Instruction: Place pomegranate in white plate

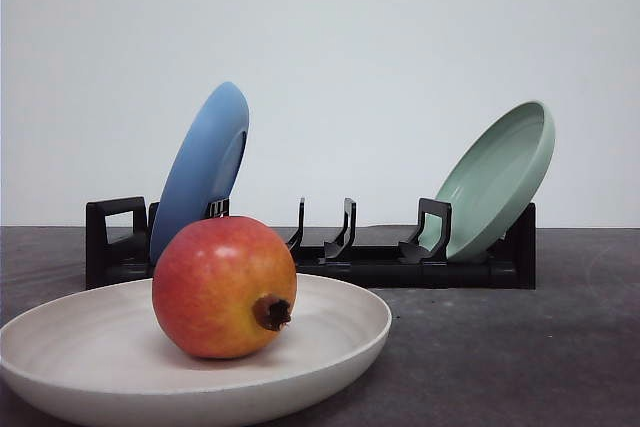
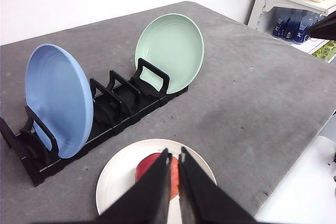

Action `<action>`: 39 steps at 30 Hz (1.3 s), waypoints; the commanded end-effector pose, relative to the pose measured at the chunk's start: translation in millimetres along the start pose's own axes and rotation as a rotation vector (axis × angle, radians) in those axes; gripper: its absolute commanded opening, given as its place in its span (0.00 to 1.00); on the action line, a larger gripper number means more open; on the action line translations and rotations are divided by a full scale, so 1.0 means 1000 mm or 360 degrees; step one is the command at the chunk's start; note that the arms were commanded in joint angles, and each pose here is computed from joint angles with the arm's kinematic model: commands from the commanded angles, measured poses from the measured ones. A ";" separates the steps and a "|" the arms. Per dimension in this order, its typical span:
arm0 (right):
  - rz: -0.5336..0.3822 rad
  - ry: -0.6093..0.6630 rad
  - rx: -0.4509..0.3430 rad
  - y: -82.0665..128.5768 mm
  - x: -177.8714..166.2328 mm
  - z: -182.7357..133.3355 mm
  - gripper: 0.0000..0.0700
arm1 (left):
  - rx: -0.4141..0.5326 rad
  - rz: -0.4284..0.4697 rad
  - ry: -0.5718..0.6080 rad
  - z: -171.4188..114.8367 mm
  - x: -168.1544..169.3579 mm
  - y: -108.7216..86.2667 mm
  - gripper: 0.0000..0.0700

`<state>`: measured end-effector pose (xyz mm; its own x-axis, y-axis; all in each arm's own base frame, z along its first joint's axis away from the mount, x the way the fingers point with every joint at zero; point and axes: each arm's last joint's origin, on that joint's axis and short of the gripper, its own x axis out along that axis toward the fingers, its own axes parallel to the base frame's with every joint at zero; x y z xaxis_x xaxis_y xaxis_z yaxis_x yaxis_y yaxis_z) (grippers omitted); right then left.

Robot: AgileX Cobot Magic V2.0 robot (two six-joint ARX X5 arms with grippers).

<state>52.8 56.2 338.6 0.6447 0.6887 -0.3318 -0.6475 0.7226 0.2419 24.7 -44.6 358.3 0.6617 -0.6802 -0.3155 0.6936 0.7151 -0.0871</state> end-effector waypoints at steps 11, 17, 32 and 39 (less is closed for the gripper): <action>0.0008 -0.0020 -0.0021 0.001 -0.001 0.003 0.01 | -0.0002 -0.0021 -0.0029 0.005 -0.003 0.000 0.00; 0.0009 -0.0020 -0.0021 0.001 -0.001 0.003 0.01 | -0.0012 -0.0024 -0.0044 0.002 -0.004 0.001 0.00; 0.0009 -0.0021 -0.0021 0.001 -0.001 0.003 0.01 | 0.0051 0.0897 -0.0178 -0.068 0.046 0.043 0.00; 0.0009 -0.0021 -0.0021 0.001 -0.001 0.003 0.01 | -0.0017 0.0967 -0.0244 -0.134 0.080 0.077 0.00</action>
<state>52.8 56.1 338.6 0.6464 0.6872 -0.3314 -0.6461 0.7241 0.2412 91.1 -23.1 203.2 0.9698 -0.1479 -0.1940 0.1588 0.9864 0.0418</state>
